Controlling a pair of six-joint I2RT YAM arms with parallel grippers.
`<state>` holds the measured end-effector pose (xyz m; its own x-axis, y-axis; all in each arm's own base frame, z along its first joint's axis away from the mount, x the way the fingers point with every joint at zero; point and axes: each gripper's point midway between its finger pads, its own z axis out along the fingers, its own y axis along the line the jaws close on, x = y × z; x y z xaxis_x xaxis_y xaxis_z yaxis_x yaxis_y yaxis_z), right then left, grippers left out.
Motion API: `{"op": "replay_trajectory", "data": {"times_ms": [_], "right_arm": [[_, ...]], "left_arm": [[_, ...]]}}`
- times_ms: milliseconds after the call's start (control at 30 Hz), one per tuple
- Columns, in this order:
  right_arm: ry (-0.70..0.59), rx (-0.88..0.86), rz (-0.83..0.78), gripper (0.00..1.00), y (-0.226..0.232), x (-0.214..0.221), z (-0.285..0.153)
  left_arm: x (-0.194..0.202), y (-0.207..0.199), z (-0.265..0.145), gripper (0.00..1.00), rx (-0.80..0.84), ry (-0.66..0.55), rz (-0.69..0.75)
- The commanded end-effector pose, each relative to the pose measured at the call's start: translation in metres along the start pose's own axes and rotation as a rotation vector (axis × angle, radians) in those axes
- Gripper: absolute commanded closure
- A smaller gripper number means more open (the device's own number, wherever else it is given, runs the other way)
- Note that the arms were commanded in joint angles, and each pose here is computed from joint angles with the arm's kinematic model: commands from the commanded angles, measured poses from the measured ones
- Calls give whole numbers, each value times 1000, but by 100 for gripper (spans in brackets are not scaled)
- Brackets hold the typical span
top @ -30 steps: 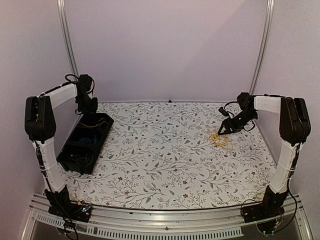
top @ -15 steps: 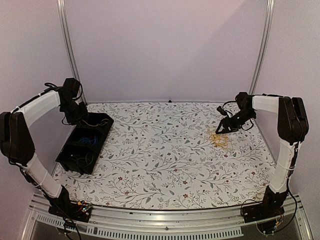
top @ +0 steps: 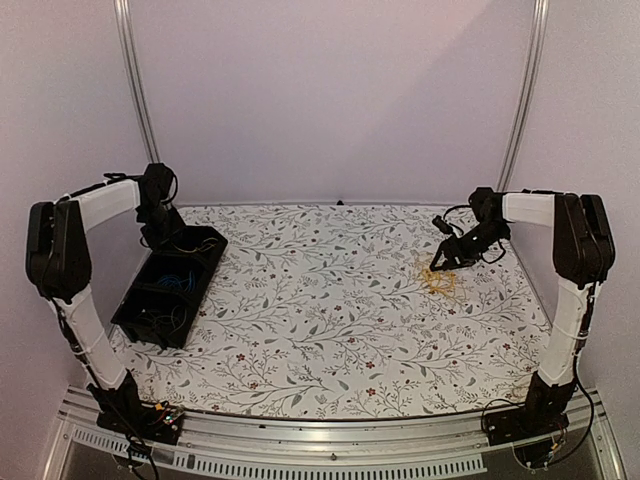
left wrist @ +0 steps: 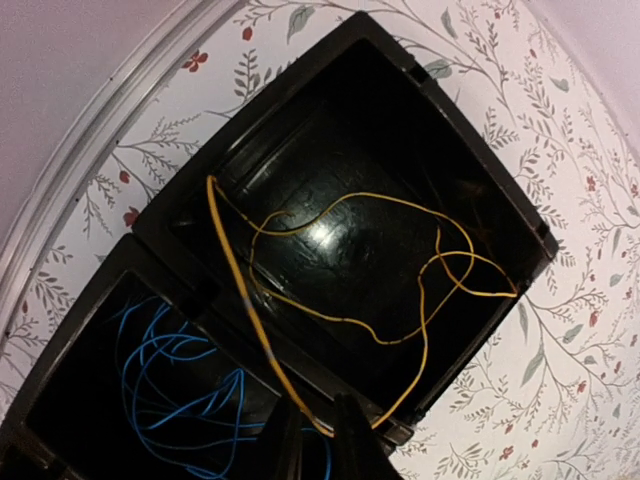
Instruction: Untangle the cables
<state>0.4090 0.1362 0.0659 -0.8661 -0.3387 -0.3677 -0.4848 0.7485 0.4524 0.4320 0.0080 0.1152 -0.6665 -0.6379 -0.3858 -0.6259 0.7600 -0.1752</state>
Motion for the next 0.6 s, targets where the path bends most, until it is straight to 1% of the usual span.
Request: {"op": "replay_trajectory", "data": {"times_ms": [0, 100, 267, 400, 500, 567], "right_arm": [[-8, -17, -2, 39, 8, 2, -1], [-9, -8, -8, 39, 7, 2, -2], [-6, 6, -17, 39, 4, 1, -2], [-10, 8, -19, 39, 4, 0, -4], [-40, 6, -40, 39, 10, -7, -11], [-63, 9, -60, 39, 14, -13, -19]], "left_arm": [[-28, -8, 8, 89, -8, -59, -20], [-39, -11, 23, 99, -25, -58, -3], [-47, -18, 52, 100, -44, -36, 27], [-37, -19, 74, 100, -60, 21, 46], [-26, -20, 82, 100, -64, 50, 58], [-26, -21, 80, 100, -67, 45, 64]]}}
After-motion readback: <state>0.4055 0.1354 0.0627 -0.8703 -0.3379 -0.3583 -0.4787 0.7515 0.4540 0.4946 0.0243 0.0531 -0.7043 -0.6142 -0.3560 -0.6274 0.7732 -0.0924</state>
